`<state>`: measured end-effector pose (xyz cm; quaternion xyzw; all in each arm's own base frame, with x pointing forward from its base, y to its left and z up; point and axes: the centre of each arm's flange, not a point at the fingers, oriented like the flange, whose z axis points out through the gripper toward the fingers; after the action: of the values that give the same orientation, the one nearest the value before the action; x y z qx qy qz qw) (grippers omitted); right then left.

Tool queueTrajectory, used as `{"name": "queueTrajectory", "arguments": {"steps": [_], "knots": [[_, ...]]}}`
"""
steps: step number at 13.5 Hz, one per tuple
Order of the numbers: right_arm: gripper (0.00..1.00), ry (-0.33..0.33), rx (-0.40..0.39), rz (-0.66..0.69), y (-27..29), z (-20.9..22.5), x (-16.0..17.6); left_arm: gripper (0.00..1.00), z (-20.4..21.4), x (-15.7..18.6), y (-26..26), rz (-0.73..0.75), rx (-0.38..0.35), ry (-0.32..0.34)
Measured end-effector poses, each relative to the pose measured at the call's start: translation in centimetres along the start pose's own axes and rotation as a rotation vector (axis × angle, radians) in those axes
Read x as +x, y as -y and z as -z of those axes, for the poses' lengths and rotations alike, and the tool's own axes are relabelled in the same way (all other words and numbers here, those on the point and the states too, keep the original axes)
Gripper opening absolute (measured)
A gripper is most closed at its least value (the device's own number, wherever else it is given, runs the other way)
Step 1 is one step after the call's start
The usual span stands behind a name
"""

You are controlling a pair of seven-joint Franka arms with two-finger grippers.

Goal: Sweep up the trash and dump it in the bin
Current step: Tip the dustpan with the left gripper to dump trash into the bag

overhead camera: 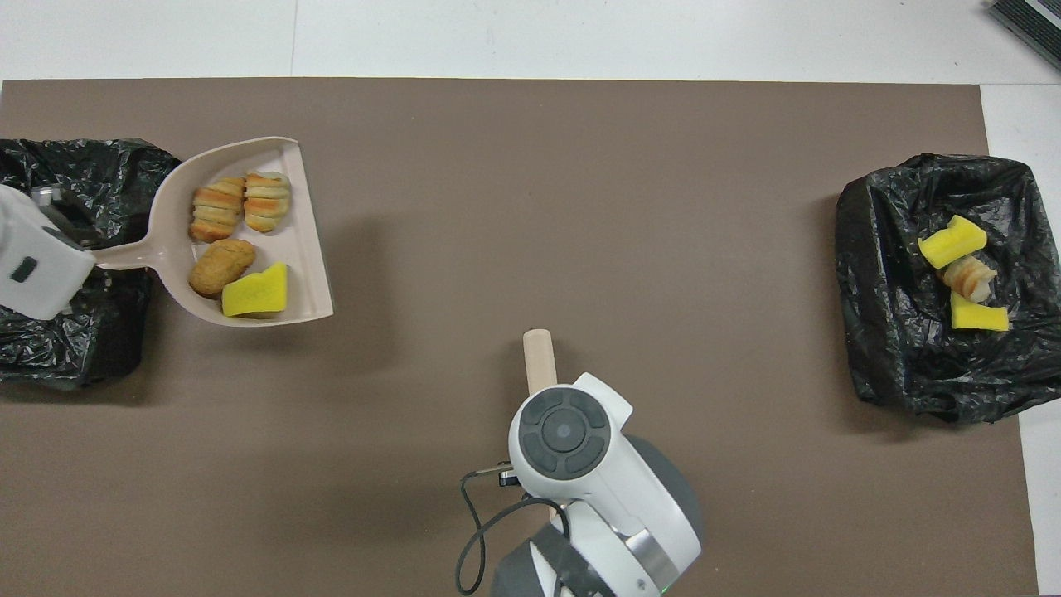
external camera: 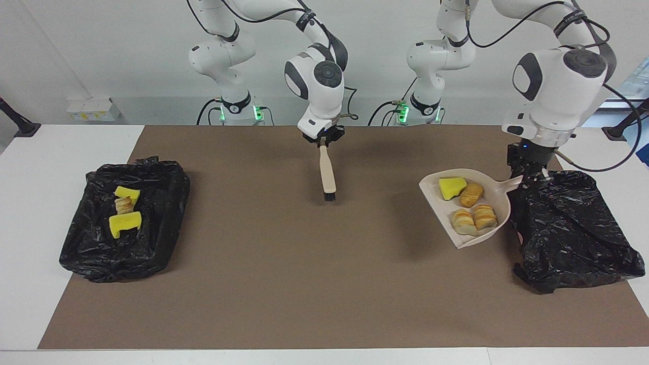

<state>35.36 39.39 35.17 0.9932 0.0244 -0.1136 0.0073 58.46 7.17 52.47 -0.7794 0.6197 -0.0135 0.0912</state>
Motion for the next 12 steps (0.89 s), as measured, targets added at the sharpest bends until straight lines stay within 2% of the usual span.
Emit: {"name": "queueTrajectory", "arguments": {"steps": [2,5,7,11,12], "knots": [[0.26,-0.004,0.013,0.002,0.6,-1.8,-1.0,0.32,0.2,-3.7,1.5,0.009,0.015,0.009],[0.3,-0.01,0.015,0.011,0.9,-2.2,-1.4,0.32,0.6,-9.6,3.6,0.022,0.038,0.037],[0.48,-0.014,0.02,0.01,0.9,-1.6,-1.3,0.32,0.5,-13.7,4.5,0.003,0.044,0.099],[0.95,-0.001,0.018,-0.001,0.7,3.4,-0.3,0.32,0.4,-18.7,6.7,-0.043,0.056,0.228],[1.0,-0.008,0.016,-0.004,0.0,5.3,0.5,0.32,0.3,-19.2,7.0,-0.06,0.057,0.276]]}}
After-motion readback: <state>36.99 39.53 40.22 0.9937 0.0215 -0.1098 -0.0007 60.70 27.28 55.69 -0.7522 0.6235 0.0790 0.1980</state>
